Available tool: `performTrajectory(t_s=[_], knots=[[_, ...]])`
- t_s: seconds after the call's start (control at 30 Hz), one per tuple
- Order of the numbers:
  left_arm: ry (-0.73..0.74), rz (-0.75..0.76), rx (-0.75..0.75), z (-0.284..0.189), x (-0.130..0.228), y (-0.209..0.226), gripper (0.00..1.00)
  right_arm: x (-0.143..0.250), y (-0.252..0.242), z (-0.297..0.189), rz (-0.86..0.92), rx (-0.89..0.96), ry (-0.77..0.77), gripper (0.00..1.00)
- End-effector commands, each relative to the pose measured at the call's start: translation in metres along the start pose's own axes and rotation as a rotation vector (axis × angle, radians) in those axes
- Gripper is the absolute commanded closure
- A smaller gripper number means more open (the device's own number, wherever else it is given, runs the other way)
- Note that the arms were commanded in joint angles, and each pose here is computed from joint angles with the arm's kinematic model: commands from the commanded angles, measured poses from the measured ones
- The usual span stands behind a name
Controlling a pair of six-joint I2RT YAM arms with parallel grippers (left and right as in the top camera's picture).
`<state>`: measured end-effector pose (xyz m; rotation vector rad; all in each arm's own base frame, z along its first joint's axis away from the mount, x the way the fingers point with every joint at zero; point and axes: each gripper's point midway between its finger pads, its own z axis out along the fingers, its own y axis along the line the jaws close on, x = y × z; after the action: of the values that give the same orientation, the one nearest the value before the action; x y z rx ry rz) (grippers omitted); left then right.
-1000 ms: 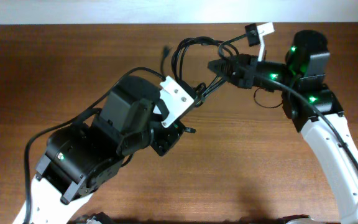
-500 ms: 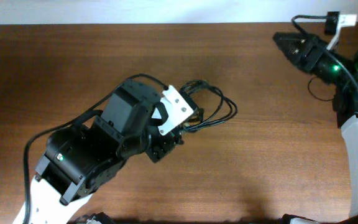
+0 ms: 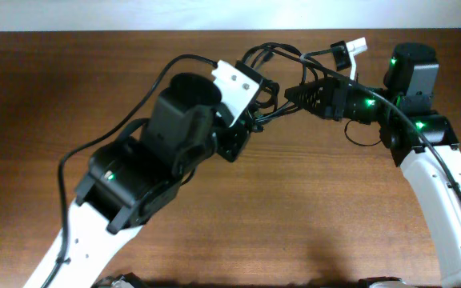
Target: Untangle cables
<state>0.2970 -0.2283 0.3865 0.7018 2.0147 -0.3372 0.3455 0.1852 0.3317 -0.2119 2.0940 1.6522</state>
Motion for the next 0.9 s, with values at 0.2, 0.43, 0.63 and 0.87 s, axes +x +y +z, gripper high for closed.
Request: performTrajectory(t_s=[0.2,0.43,0.63,0.87], knots=[[-0.057,-0.261,-0.31,-0.002,-0.008,0.053,1.0,0.023,-0.033,-0.001,-0.12,0.155,0.044,0.96],[-0.192,-0.433,-0.475,-0.046,-0.018,0.084,0.99,0.028,-0.08,-0.015,-0.116,0.426,0.037,0.96],[-0.296,-0.53,-0.577,-0.086,-0.021,0.103,0.96,0.029,-0.131,-0.049,-0.117,0.773,0.025,0.96],[-0.345,-0.577,-0.623,-0.107,-0.02,0.112,0.91,0.021,-0.168,-0.104,-0.09,1.157,-0.044,0.96]])
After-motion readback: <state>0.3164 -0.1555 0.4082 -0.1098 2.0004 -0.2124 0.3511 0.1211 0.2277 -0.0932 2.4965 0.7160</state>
